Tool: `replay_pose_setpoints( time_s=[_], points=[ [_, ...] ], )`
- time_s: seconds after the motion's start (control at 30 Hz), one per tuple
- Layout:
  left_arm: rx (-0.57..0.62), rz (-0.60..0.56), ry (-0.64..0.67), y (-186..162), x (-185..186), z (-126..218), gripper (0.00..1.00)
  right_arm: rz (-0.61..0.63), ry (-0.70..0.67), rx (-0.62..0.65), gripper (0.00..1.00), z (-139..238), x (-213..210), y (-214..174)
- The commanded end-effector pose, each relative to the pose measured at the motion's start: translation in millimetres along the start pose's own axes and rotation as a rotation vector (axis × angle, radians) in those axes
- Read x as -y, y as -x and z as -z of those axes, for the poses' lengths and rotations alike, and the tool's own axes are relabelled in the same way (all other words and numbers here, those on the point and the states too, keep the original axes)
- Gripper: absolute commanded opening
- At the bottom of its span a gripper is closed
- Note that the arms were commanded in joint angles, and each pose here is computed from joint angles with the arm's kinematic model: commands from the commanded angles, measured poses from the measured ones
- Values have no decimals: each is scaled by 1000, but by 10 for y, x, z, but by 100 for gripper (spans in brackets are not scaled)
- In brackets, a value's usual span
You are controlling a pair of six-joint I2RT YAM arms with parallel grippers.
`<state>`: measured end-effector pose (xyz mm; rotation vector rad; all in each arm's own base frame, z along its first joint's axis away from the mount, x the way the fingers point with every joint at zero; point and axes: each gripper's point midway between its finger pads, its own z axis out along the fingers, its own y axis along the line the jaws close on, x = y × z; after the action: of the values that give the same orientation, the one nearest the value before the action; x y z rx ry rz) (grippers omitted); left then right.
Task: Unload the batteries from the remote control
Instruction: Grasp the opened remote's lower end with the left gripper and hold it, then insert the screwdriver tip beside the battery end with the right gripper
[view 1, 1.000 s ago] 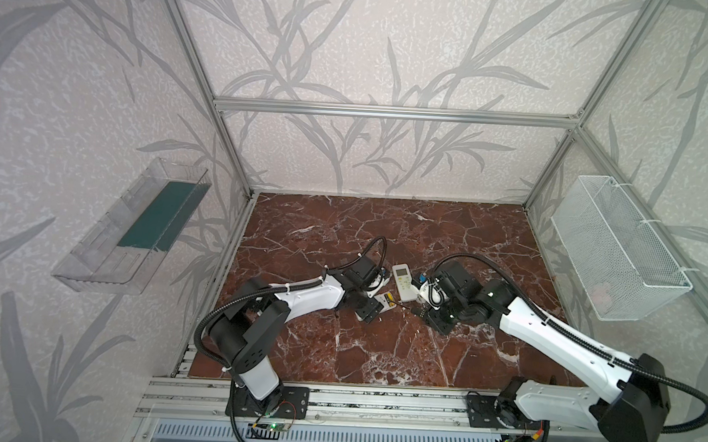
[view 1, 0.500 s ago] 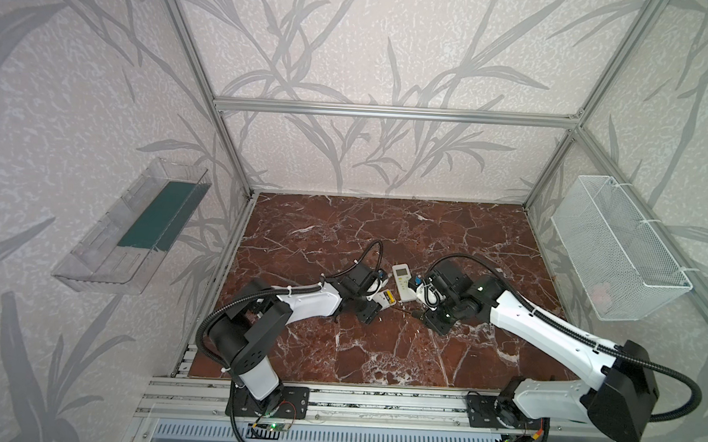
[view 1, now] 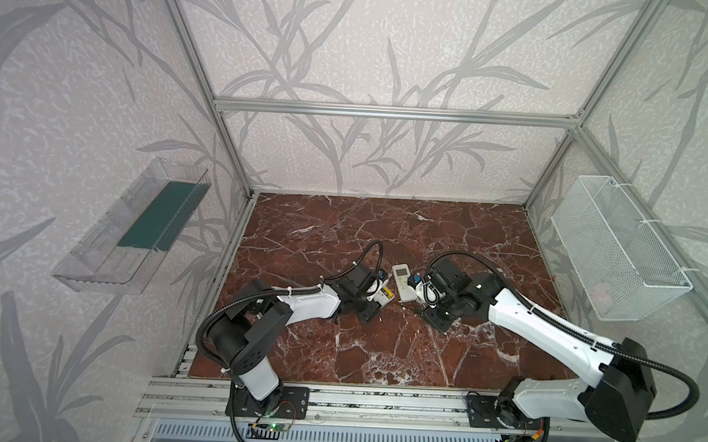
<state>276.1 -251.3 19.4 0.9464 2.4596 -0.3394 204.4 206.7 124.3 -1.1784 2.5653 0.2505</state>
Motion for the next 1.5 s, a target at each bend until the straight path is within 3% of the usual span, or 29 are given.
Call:
replay_pose_setpoints(
  time_s=[0.0,0.13,0.67,1.17,1.47],
  points=[
    [-103,0,-36,-340,64,-67,59,38,-27,80,0,58,43,129],
    [-99,-4,-50,-338,86,-77,57,69,-48,124,0,17,74,168],
    [-85,8,-57,-418,113,-27,56,130,-59,48,0,13,81,13],
    [-87,3,-64,-423,132,-31,55,118,-66,26,0,-104,113,58],
    [-92,1,-68,-435,140,-42,55,109,-86,74,0,-31,138,140]
  ],
)
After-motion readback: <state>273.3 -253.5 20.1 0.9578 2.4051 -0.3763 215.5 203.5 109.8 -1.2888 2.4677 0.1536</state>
